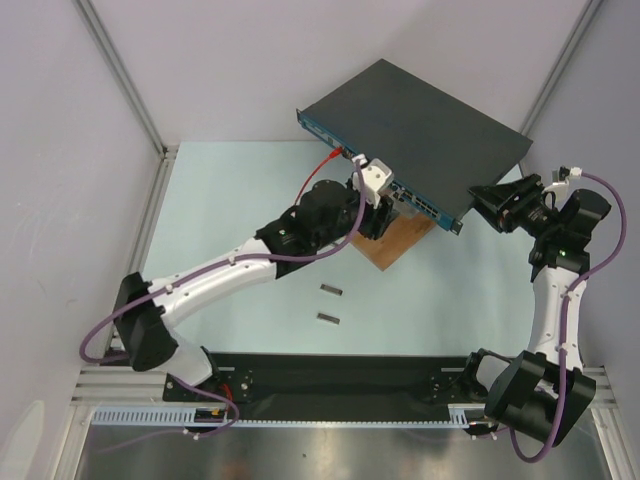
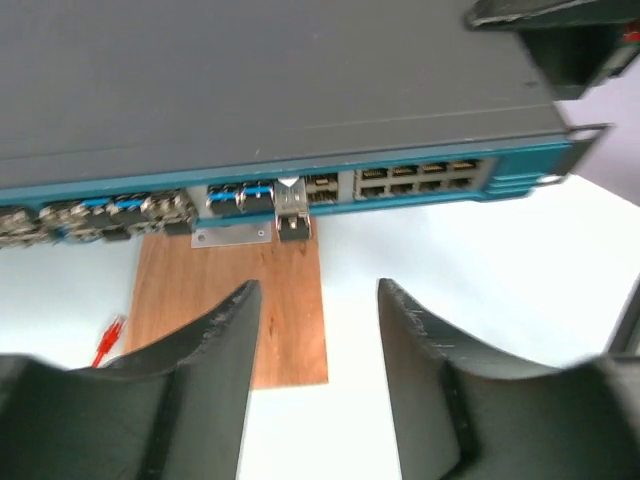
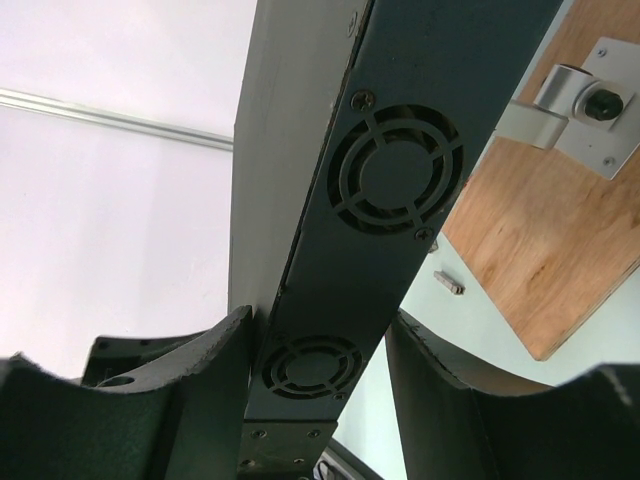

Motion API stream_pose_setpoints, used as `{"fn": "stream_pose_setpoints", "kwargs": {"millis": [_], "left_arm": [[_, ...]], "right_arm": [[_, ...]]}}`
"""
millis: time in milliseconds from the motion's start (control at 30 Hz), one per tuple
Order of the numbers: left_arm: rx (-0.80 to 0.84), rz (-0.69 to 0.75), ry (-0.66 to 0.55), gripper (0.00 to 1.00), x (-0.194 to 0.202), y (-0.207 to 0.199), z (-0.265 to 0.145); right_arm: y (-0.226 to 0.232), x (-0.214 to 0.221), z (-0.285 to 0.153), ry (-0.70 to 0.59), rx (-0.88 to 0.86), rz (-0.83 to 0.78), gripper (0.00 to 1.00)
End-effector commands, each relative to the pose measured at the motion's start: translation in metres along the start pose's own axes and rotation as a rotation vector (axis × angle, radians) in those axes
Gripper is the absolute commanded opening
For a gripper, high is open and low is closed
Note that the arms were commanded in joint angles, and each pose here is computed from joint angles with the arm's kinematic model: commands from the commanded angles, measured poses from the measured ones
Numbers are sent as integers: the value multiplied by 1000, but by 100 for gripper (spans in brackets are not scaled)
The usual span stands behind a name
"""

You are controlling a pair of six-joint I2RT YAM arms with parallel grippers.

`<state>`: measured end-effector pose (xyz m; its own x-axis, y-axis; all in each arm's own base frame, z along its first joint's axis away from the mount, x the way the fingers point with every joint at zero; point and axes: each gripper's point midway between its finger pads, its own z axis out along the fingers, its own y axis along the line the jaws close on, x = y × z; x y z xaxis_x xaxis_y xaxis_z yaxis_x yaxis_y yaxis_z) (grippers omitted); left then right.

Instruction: Insert the plug into the switch port

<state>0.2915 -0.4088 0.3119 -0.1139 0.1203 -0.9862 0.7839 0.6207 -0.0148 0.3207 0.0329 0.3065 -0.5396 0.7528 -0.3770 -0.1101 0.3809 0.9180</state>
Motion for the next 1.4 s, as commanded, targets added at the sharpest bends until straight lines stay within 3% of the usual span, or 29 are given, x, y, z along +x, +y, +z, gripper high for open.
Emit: {"fn": "stream_pose_setpoints", "kwargs": {"millis": [0,200,333,1367], "left_arm": [[43,9,-27,51,-19,-4,-29],[14,4,20,20,-26,2,-23],[23,10,54,6,-21,0,-15],[-24,-34,27,1,-41,18,38]], "right_arm": [[1,11,5,67,-16,-37,0],[-2,13,5,72,-7,-37,0],[-2,13,5,73,-5,-38,0],[-11,21,6,101,11,-35,0]]}}
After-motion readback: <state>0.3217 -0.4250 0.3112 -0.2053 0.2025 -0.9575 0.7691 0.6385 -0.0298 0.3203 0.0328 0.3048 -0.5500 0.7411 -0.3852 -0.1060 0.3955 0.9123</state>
